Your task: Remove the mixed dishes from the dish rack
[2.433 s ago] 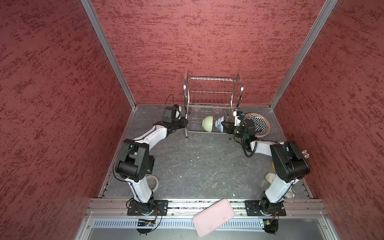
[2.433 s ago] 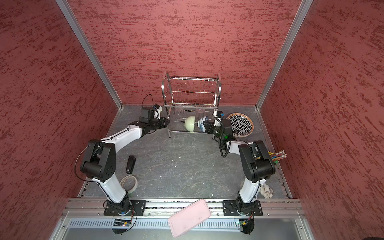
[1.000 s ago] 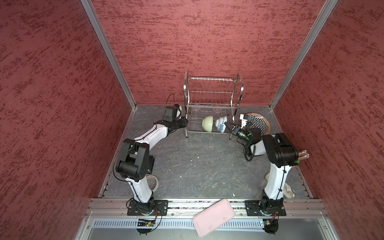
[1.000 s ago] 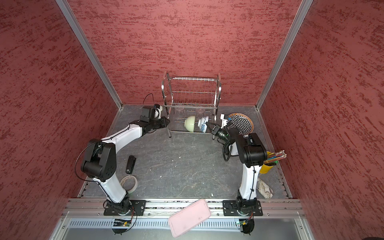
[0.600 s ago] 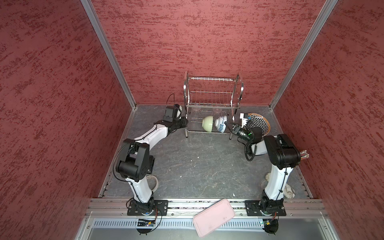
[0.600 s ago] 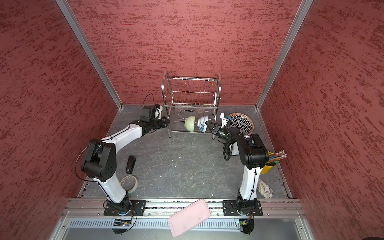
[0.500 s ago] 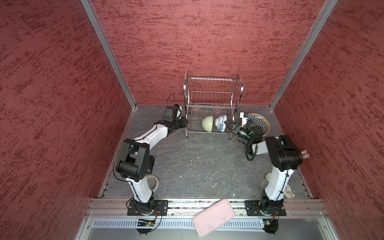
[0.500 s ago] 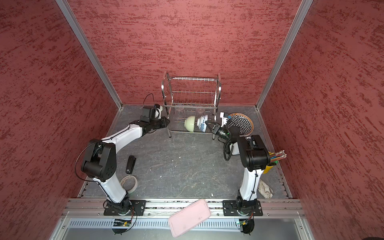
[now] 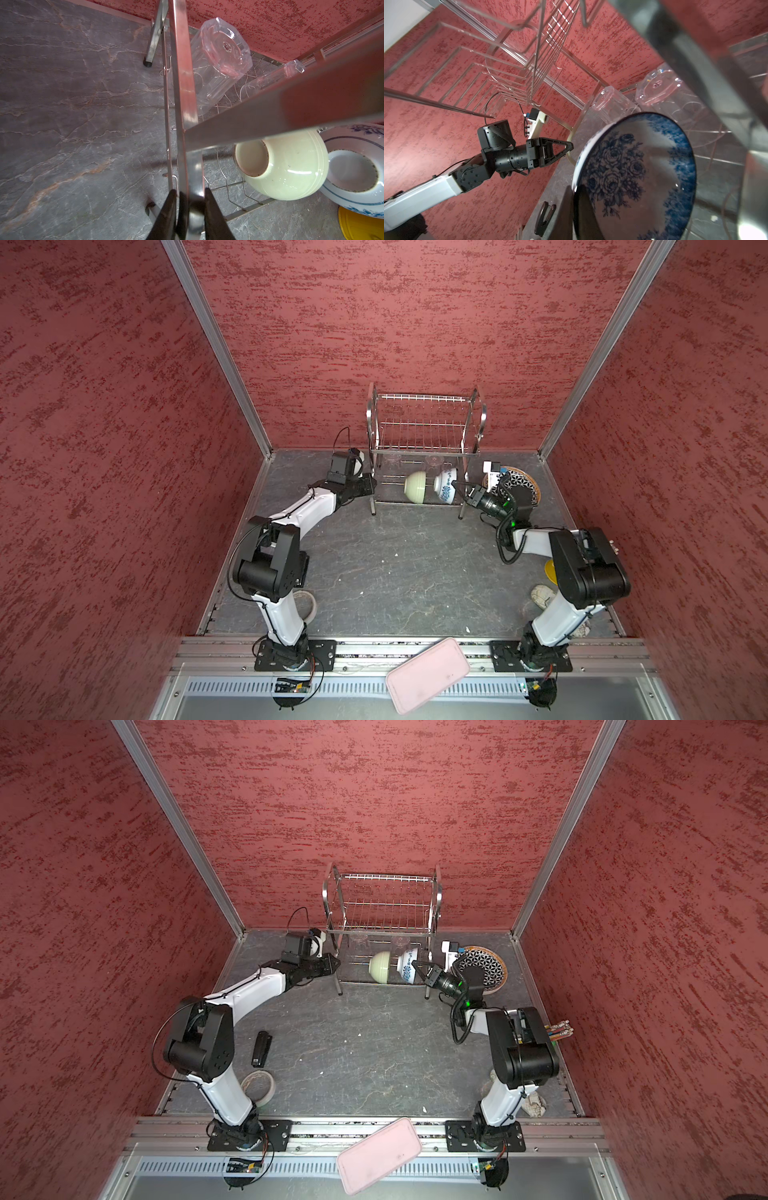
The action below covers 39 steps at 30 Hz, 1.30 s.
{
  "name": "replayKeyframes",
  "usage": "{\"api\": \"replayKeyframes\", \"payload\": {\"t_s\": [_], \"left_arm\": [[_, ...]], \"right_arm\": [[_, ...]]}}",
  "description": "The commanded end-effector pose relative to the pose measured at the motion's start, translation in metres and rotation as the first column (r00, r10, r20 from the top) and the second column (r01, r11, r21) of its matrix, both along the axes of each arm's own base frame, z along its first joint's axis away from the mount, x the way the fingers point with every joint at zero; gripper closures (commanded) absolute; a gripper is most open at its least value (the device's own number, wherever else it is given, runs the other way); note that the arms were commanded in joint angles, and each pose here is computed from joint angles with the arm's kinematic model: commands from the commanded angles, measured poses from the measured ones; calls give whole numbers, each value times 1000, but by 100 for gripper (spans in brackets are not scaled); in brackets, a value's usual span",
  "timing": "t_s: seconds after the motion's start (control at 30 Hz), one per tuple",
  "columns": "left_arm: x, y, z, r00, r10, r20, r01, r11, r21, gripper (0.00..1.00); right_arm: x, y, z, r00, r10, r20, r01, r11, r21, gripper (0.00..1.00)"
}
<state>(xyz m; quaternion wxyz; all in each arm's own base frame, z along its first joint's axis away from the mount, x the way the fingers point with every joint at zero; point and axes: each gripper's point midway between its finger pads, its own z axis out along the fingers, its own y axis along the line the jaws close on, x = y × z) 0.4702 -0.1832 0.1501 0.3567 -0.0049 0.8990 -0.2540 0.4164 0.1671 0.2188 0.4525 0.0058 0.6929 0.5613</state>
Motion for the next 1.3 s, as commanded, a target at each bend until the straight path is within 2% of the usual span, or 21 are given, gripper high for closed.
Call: {"api": "replayKeyframes", "payload": {"t_s": [0.0, 0.2, 0.5, 0.97, 1.07, 1.27], "left_arm": [[3, -12, 5, 999, -43, 23, 43, 999, -12, 76], [3, -14, 5, 998, -53, 21, 54, 998, -19, 75], [4, -17, 5, 997, -66, 33, 67, 997, -35, 75], [6, -19, 7, 996, -76, 40, 78, 996, -53, 75], [6, -19, 8, 996, -77, 40, 79, 995, -55, 75], [5, -18, 9, 996, -75, 43, 77, 995, -55, 74]], "right_arm": [[-6, 1, 5, 999, -41, 24, 43, 994, -96, 100], [-22, 9, -14, 995, -66, -69, 48, 970, -240, 100], [-48, 15, -19, 984, -126, -122, 67, 914, -400, 100], [-70, 22, -29, 971, -178, -159, 74, 858, -508, 100], [-75, 17, -36, 961, -207, -182, 78, 838, -540, 100], [-81, 1, -60, 931, -289, -224, 84, 765, -639, 100]]}}
